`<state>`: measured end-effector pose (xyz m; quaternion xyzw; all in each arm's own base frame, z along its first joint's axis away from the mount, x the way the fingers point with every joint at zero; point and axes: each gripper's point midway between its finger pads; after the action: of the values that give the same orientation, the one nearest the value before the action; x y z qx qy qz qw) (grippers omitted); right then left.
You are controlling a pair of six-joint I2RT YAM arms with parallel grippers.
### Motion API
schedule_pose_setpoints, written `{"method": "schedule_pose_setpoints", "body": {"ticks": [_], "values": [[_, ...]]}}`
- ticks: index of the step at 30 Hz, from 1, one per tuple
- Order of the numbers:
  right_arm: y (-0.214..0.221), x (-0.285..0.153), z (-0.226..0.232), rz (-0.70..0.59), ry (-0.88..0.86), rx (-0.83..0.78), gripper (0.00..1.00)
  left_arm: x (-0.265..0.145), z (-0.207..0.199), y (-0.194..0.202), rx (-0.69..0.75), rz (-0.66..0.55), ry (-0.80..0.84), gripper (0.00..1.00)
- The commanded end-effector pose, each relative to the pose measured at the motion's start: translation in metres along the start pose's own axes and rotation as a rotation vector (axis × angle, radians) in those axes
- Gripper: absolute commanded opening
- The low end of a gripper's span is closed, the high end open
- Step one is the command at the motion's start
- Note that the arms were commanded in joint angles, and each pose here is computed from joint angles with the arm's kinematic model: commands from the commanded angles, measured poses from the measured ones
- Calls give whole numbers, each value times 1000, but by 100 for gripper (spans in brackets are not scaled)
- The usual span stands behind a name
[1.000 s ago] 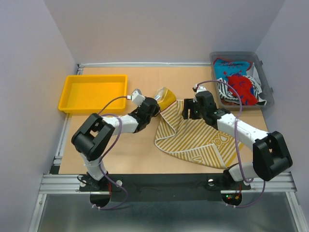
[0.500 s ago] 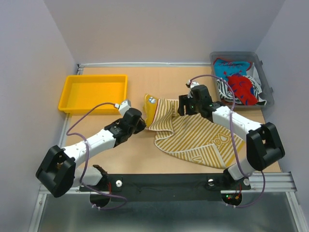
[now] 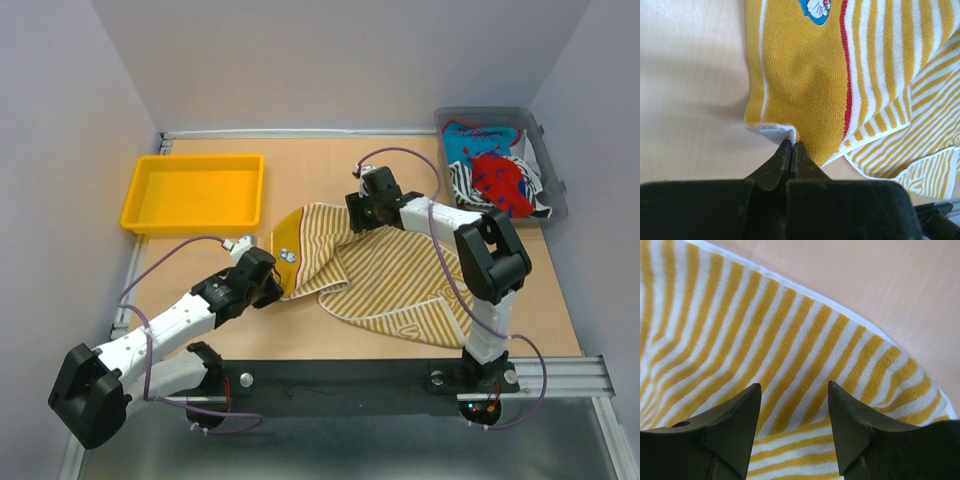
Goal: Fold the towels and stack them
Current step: Flatten out the crumpled towel
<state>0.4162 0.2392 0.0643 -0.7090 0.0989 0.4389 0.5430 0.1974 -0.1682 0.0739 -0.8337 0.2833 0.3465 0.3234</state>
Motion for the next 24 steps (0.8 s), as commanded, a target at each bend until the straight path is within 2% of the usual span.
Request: {"method": "schedule_pose_setpoints", "body": {"ticks": [1,7,9,12,14,15,18,21,24], "values": [[3,13,-8,22,57,4,61,-1,20,5,17,16,-47,0],[50,8,-19,125,149,81,61,6,16,4,35,15,-37,0],[84,-1,-26,209,203,131,61,10,9,2,51,13,-28,0],[129,-25,-30,329,252,226,61,18,-1,-5,91,0,-31,0],[134,-46,-32,326,269,282,61,28,-1,-7,136,1,-60,0],[156,-57,-30,363,289,320,61,32,-10,-13,142,-12,-46,0],[146,-85,-25,282,266,362,62,47,-17,-19,194,-6,-62,0],[110,-104,-18,187,175,292,62,59,-23,-20,237,31,-72,0],[42,-115,-12,65,95,160,63,64,-25,-7,264,105,-57,0]]}}
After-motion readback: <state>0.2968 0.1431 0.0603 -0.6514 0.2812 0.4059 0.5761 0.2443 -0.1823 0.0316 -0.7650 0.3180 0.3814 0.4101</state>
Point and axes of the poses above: each gripper's point midway between its finger pads, its own x axis out along the fingers, its own z axis along the line the jaws close on, y = z × x, and after that the axes turned 12 degrees about -x, right-handed
